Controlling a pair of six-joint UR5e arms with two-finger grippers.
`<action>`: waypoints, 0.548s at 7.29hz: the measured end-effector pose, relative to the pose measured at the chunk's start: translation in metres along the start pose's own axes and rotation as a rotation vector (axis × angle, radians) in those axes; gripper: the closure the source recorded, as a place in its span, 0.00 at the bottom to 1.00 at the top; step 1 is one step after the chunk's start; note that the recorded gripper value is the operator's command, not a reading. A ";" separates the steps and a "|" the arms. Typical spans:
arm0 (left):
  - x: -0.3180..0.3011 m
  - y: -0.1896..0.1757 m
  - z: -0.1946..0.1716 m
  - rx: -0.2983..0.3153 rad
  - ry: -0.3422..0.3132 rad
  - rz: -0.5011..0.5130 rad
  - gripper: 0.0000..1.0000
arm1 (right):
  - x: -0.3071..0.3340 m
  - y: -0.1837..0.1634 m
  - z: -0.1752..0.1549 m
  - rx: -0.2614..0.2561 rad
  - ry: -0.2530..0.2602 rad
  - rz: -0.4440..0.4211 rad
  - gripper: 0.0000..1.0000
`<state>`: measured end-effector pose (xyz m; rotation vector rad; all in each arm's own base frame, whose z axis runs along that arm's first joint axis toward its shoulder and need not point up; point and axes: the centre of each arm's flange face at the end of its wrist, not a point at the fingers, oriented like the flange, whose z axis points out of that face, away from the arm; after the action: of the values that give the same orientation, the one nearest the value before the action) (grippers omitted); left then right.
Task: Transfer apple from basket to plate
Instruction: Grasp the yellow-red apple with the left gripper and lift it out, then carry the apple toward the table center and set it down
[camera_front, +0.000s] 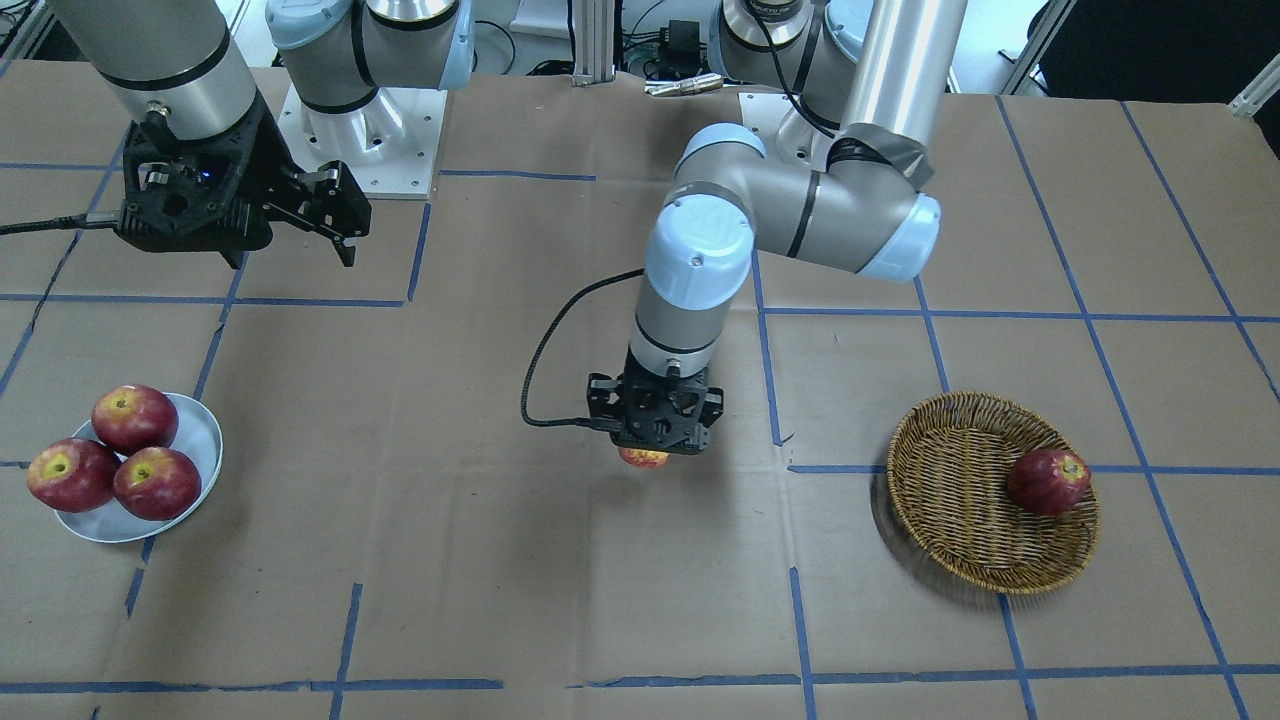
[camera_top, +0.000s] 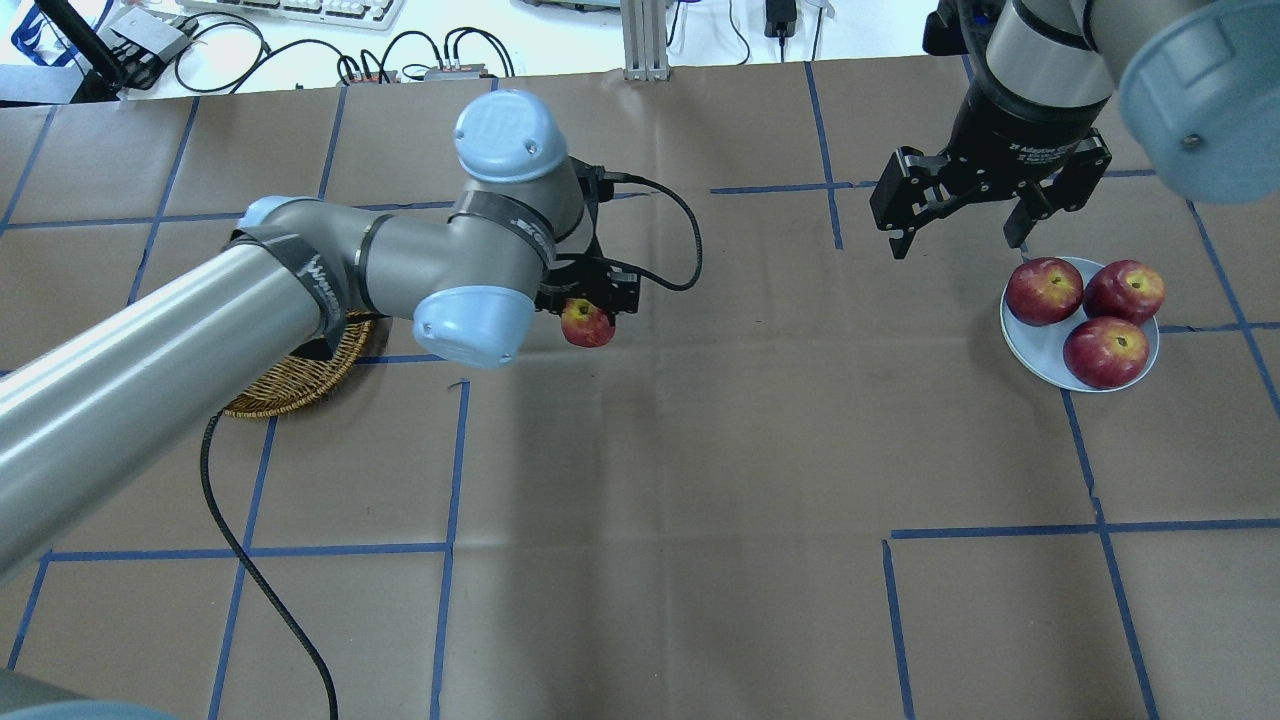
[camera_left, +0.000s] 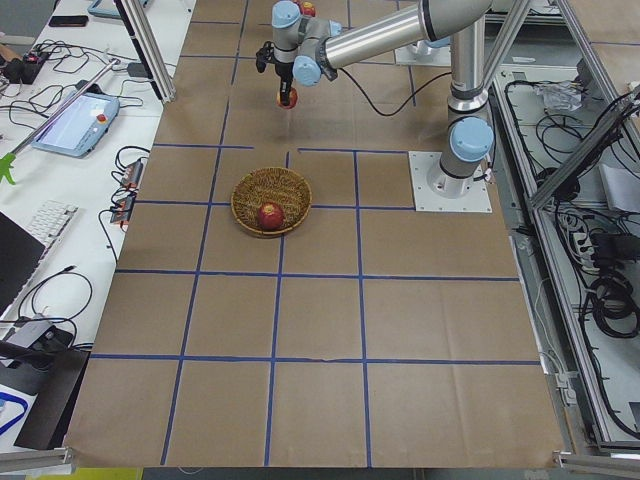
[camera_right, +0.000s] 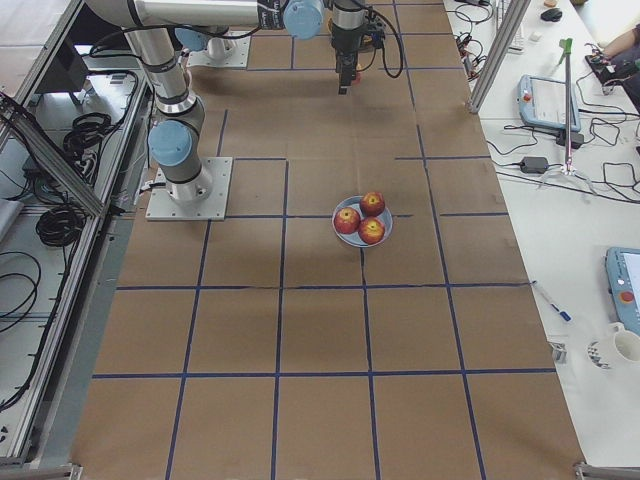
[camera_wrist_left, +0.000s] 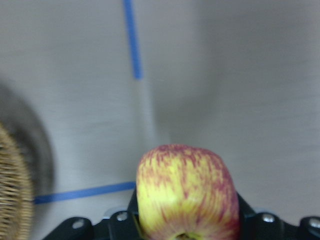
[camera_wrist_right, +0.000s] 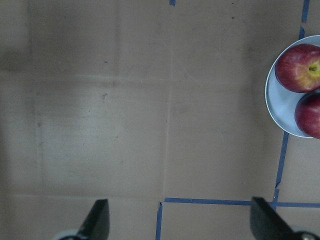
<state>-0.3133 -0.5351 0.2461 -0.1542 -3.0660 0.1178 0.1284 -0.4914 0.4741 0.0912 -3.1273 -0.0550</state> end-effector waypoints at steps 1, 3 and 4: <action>0.021 0.005 0.016 0.009 0.006 0.010 0.49 | 0.000 0.000 0.000 0.000 0.000 0.000 0.00; 0.036 0.008 0.035 -0.001 0.009 0.020 0.49 | 0.000 0.000 0.000 0.000 0.000 0.000 0.00; 0.039 0.009 0.042 -0.008 0.009 0.023 0.49 | 0.000 0.000 0.000 0.000 0.000 0.000 0.00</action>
<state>-0.3542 -0.5256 0.2060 -0.1903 -3.0565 0.1052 0.1284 -0.4914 0.4741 0.0912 -3.1273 -0.0550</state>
